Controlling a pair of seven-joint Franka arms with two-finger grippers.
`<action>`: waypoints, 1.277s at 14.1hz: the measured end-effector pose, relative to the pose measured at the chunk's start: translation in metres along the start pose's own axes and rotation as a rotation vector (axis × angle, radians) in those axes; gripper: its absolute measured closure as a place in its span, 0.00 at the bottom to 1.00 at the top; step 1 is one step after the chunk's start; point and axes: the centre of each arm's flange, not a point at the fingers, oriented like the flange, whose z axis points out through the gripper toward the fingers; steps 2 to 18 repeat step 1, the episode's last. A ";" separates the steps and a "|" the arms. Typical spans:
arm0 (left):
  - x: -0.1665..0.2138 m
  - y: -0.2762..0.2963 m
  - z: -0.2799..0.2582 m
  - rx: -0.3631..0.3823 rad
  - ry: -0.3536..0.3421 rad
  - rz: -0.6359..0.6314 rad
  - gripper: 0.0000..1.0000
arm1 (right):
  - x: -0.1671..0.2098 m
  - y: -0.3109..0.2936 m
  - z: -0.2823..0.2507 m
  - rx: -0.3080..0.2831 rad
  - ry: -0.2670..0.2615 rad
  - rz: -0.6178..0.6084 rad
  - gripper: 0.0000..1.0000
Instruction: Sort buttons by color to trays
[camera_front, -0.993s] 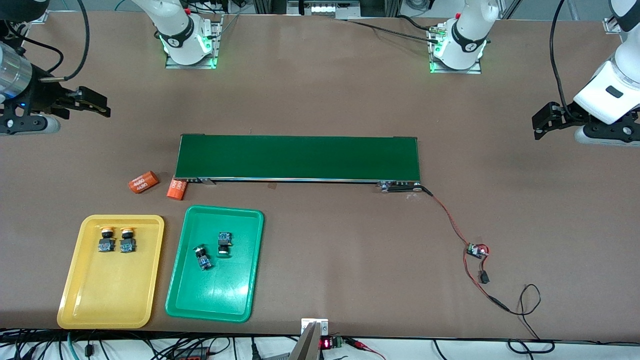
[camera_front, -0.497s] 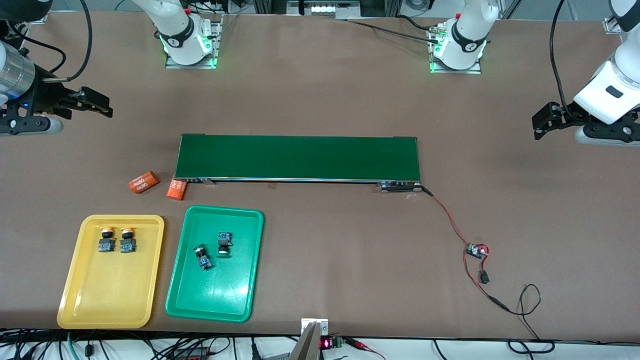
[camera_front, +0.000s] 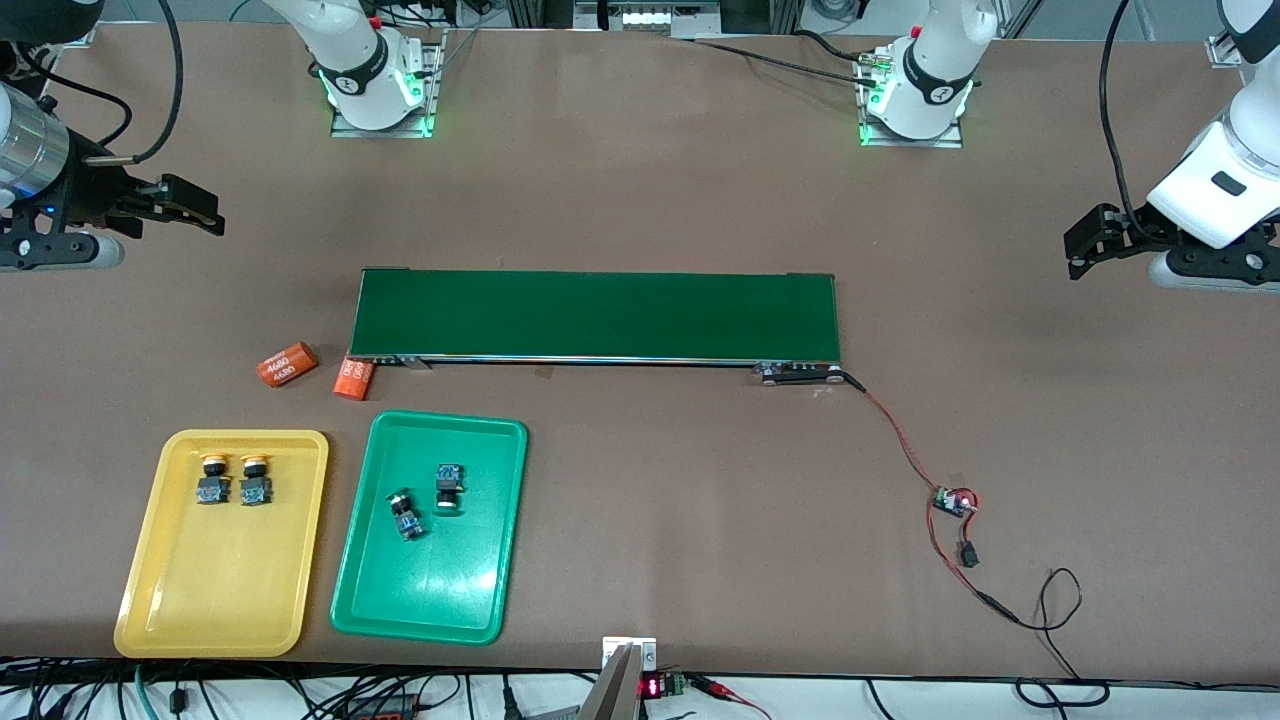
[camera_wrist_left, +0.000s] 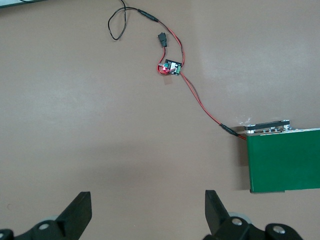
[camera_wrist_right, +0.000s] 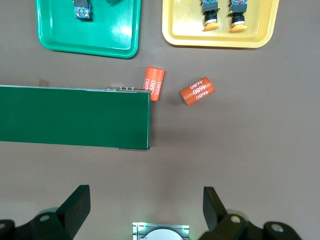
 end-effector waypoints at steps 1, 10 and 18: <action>0.000 0.000 0.000 0.000 0.000 0.000 0.00 | 0.000 0.000 -0.001 0.000 0.001 0.005 0.00; 0.000 0.000 0.000 0.000 0.000 0.000 0.00 | 0.000 0.000 -0.001 0.000 0.001 0.005 0.00; 0.000 0.000 0.000 0.000 0.000 0.000 0.00 | 0.000 0.000 -0.001 0.000 0.001 0.005 0.00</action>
